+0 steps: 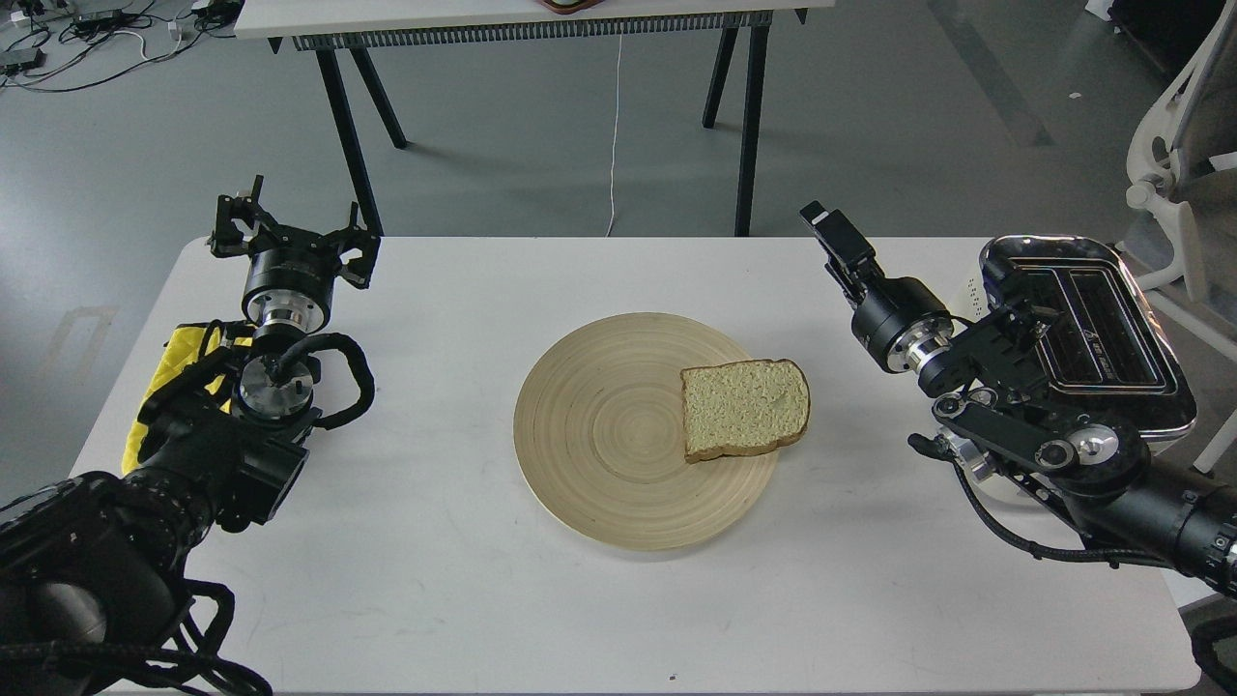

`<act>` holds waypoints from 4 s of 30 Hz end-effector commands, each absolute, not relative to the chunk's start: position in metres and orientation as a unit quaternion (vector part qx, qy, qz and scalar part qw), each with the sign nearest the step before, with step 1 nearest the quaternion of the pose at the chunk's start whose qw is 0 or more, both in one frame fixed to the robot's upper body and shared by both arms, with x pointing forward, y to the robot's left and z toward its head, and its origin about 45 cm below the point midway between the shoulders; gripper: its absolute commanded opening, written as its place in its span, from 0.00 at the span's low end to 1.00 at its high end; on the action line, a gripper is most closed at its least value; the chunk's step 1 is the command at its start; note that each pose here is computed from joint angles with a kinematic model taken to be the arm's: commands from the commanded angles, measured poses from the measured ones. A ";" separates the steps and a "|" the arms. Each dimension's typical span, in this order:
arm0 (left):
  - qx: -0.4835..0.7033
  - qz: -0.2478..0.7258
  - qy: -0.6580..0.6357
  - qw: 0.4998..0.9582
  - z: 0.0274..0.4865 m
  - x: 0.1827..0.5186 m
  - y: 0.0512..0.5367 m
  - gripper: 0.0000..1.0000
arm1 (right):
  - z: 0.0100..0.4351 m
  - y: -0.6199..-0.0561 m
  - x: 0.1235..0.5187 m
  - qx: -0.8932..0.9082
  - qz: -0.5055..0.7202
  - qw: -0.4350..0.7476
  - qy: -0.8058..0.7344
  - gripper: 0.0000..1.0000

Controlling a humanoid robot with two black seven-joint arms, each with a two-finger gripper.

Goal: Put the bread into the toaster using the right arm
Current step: 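Move the right gripper down toward the bread slice on the wooden plate, then close the right gripper on the bread slice's edge, then lift the bread slice with the right gripper up over the toaster, then lower the bread slice into the toaster slot with the right gripper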

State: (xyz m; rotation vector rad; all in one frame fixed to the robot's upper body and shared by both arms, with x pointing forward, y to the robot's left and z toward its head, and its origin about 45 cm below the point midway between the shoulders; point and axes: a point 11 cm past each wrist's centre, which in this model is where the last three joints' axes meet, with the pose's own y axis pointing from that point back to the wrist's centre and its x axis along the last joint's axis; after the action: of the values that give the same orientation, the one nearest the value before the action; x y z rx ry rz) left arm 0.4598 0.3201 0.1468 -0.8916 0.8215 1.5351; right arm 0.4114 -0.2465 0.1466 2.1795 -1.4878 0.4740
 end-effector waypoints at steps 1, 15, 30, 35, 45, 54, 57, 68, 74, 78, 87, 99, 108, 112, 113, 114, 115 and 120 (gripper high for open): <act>-0.378 0.651 0.348 0.559 0.147 0.460 0.320 1.00 | 0.121 -0.251 0.392 0.790 0.164 0.258 -0.531 0.99; -0.378 0.651 0.348 0.559 0.147 0.460 0.320 1.00 | 0.089 -0.238 0.352 0.813 0.119 0.278 -0.498 0.98; -0.378 0.651 0.348 0.559 0.147 0.460 0.320 1.00 | 0.081 -0.235 0.340 0.816 0.118 0.281 -0.492 0.36; -0.378 0.651 0.348 0.559 0.147 0.460 0.320 1.00 | 0.078 -0.236 0.336 0.816 0.114 0.283 -0.492 0.11; -0.378 0.651 0.348 0.559 0.147 0.460 0.320 1.00 | 0.092 -0.239 0.338 0.816 0.109 0.263 -0.503 0.00; -0.378 0.651 0.348 0.559 0.147 0.460 0.320 1.00 | 0.192 -0.284 0.369 0.796 0.155 0.196 -0.552 0.00; -0.378 0.651 0.348 0.559 0.147 0.460 0.320 1.00 | 0.238 -0.316 0.374 0.778 0.192 0.194 -0.567 0.00; -0.378 0.651 0.348 0.559 0.147 0.460 0.320 1.00 | 0.353 -0.461 0.332 0.664 0.307 0.305 -0.610 0.00; -0.378 0.651 0.348 0.559 0.147 0.460 0.320 1.00 | 0.359 -0.496 0.303 0.641 0.320 0.356 -0.601 0.00; -0.378 0.651 0.348 0.559 0.147 0.460 0.320 1.00 | 0.349 -0.501 0.294 0.644 0.314 0.369 -0.592 0.00; -0.378 0.651 0.348 0.559 0.147 0.460 0.320 1.00 | 0.336 -0.501 0.289 0.651 0.299 0.380 -0.586 0.00; -0.378 0.651 0.348 0.559 0.147 0.460 0.320 1.00 | 0.309 -0.500 0.286 0.661 0.274 0.393 -0.577 0.00; -0.378 0.651 0.348 0.559 0.147 0.460 0.320 1.00 | 0.283 -0.489 0.291 0.676 0.253 0.386 -0.574 0.00; -0.378 0.651 0.348 0.559 0.147 0.460 0.320 1.00 | 0.277 -0.491 0.293 0.673 0.249 0.390 -0.577 0.00; -0.378 0.651 0.348 0.559 0.147 0.460 0.320 1.00 | 0.275 -0.492 0.293 0.672 0.247 0.392 -0.577 0.00; -0.378 0.651 0.349 0.558 0.146 0.459 0.320 1.00 | 0.273 -0.493 0.293 0.672 0.246 0.393 -0.577 0.00; -0.378 0.651 0.348 0.559 0.147 0.460 0.320 1.00 | 0.273 -0.494 0.293 0.671 0.247 0.394 -0.578 0.00; -0.378 0.651 0.348 0.559 0.147 0.460 0.320 1.00 | 0.275 -0.499 0.293 0.666 0.247 0.396 -0.581 0.00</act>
State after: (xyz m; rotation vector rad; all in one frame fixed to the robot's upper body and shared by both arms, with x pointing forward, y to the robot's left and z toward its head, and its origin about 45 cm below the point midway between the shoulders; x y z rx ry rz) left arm 0.4598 0.3200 0.1468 -0.8916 0.8217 1.5348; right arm 0.2930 -0.4971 0.2736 1.6919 -1.4697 0.6248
